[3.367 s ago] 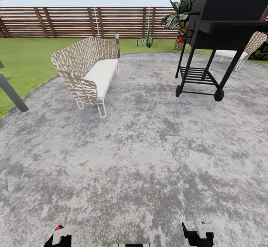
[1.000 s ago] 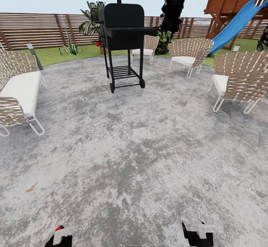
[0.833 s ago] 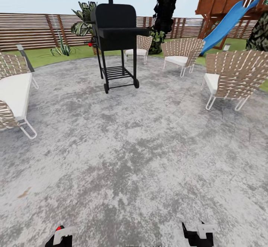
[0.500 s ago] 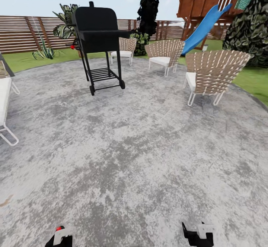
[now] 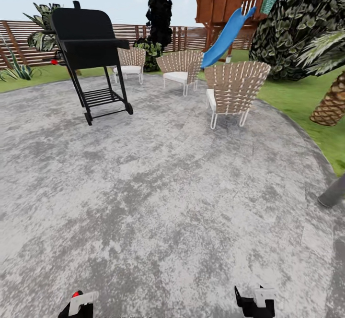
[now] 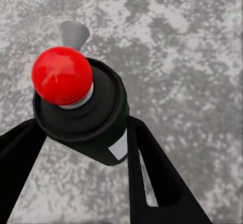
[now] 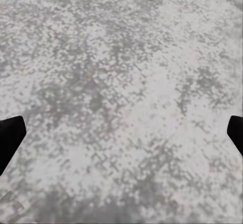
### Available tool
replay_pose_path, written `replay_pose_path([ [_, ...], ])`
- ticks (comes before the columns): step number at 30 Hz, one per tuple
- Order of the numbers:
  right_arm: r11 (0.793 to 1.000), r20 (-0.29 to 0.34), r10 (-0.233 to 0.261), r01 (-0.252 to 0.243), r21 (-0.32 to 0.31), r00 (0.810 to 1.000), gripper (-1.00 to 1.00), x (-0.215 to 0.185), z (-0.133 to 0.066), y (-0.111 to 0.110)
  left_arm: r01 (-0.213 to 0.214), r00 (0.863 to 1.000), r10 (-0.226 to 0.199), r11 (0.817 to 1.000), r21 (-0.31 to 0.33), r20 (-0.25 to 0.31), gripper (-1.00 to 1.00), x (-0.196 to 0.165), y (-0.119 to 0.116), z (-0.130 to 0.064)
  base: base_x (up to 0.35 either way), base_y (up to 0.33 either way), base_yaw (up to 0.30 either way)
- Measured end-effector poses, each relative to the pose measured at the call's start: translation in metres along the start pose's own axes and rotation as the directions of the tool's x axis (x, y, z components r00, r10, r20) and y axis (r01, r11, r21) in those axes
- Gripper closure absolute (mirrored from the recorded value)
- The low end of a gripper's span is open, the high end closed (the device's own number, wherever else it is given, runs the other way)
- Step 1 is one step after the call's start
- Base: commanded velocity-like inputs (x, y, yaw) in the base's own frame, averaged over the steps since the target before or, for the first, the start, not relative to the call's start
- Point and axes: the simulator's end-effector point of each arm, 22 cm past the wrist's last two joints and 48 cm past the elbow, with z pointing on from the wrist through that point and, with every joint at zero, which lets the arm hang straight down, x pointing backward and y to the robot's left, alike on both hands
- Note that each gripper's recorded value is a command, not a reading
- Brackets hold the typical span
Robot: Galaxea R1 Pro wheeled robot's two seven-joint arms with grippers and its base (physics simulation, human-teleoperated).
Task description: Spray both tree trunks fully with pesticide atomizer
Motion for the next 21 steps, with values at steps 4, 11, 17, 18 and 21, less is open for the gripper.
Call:
replay_pose_path([
  [4,1.000,0.000,0.000,0.000,0.000,1.000,-1.00,0.0000,0.0000,-0.0001,0.000,1.000,0.000,1.000,0.000,0.000,1.00,0.0000,0.0000,0.0000,-0.186,-0.222,-0.300],
  [11,1.000,0.000,0.000,0.000,0.000,1.000,-1.00,0.0000,0.0000,0.0000,0.000,1.000,0.000,1.000,0.000,-0.001,1.00,0.0006,-0.0001,-0.0001,-0.180,-0.224,-0.300],
  [17,1.000,0.000,0.000,0.000,0.000,1.000,-1.00,-0.0001,-0.0001,-0.0001,0.000,1.000,0.000,1.000,0.000,-0.001,1.00,0.0006,0.0000,-0.0002,-0.102,-0.246,-0.300],
  [18,1.000,0.000,0.000,0.000,0.000,1.000,-1.00,-0.0001,-0.0001,-0.0001,0.000,1.000,0.000,1.000,0.000,-0.001,1.00,0.0006,0.0000,-0.0003,-0.028,-0.259,-0.300],
  [21,1.000,0.000,0.000,0.000,0.000,1.000,-1.00,-0.0002,-0.0001,-0.0001,0.000,1.000,0.000,1.000,0.000,-0.001,1.00,0.0006,-0.0002,-0.0003,-0.014,-0.263,-0.300],
])
